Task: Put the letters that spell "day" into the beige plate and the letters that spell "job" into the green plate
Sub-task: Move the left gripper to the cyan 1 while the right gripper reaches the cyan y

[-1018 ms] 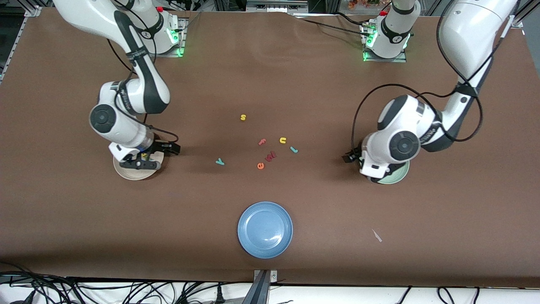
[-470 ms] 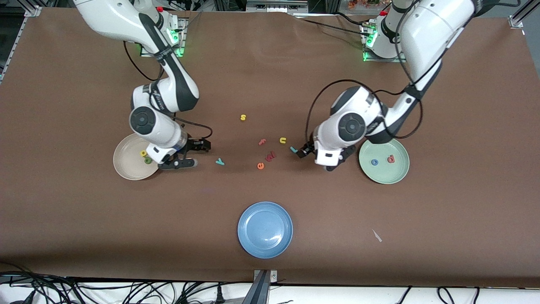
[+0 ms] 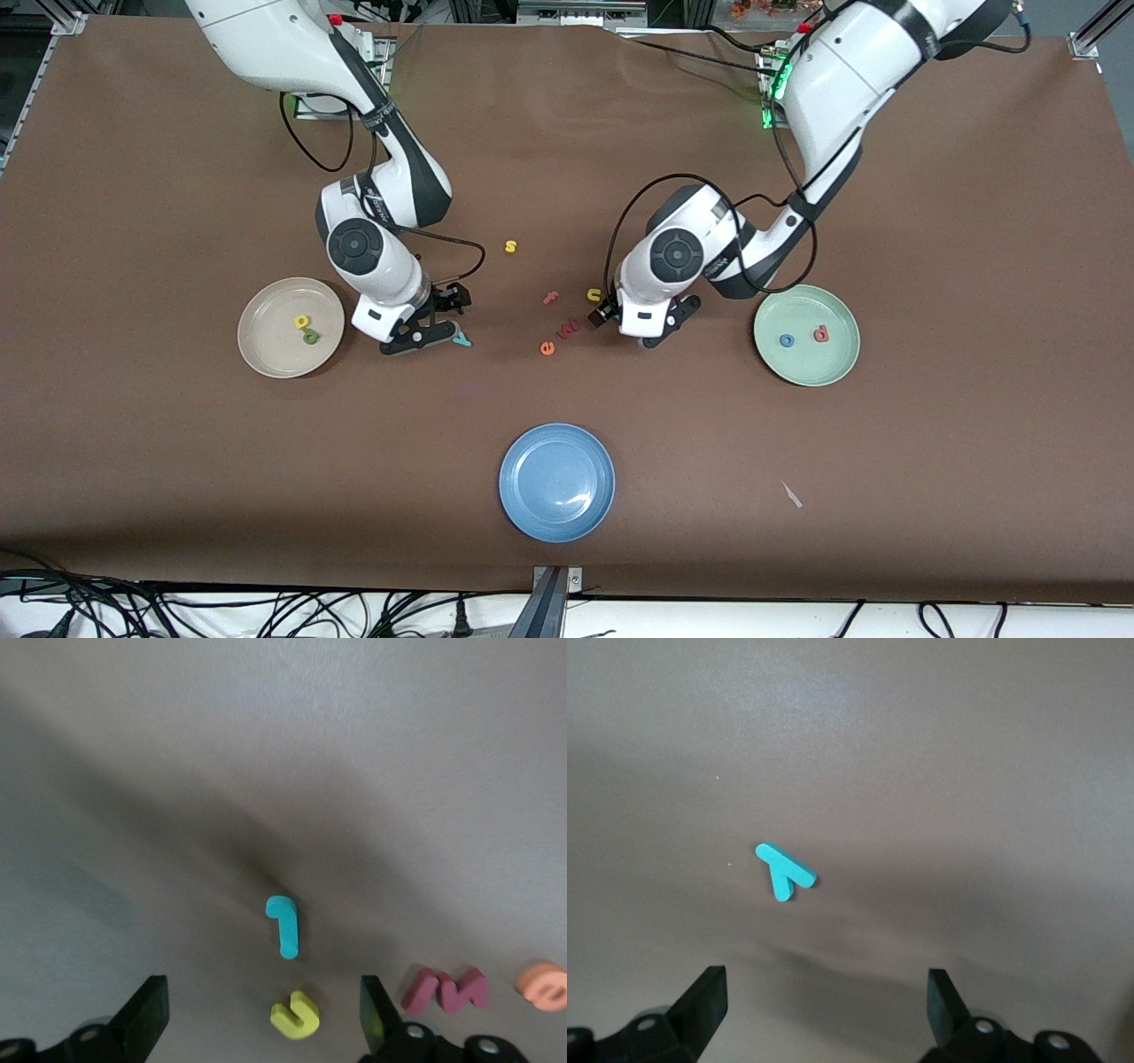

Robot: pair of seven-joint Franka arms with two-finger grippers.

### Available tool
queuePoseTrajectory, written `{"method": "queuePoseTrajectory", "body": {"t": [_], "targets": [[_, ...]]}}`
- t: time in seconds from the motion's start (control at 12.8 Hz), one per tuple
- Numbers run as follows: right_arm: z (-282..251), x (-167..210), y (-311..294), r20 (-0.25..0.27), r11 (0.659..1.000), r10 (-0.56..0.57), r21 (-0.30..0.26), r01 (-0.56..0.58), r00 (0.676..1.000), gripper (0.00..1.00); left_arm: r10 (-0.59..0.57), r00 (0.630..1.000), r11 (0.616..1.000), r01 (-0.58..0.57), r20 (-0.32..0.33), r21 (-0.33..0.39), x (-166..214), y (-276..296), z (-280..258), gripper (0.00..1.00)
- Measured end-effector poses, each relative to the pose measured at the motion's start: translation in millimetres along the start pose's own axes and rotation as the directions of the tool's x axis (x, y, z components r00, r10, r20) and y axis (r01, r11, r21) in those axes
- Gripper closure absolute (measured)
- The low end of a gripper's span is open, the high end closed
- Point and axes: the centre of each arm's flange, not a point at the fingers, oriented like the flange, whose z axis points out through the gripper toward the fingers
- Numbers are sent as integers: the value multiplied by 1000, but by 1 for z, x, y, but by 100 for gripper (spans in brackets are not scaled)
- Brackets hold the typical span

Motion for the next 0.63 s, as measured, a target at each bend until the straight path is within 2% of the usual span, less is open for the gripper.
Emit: {"method": "queuePoseTrajectory", "body": {"t": [0.08, 0.16, 0.23, 0.39, 0.63], "targets": [[6, 1, 1, -13, 1000, -29, -4, 29, 999, 0, -3, 1000, 1000, 4, -20, 10, -3, 0, 6, 7], [13, 2, -1, -27, 999, -50, -5, 50, 998, 0, -2, 999, 1000, 3, -34, 15, -4, 1, 10, 17], [19, 3, -3, -41, 998, -67, -9, 67, 997, 0, -4, 999, 1000, 4, -42, 17, -4, 1, 11, 17], [27, 3, -8, -53, 994, -104, -20, 104, 993, 0, -8, 999, 1000, 9, -47, 17, 0, 1, 11, 33], [27, 5, -9, -59, 993, -120, -22, 119, 991, 1, -6, 999, 1000, 7, -44, 23, -2, 0, 15, 39]]}}
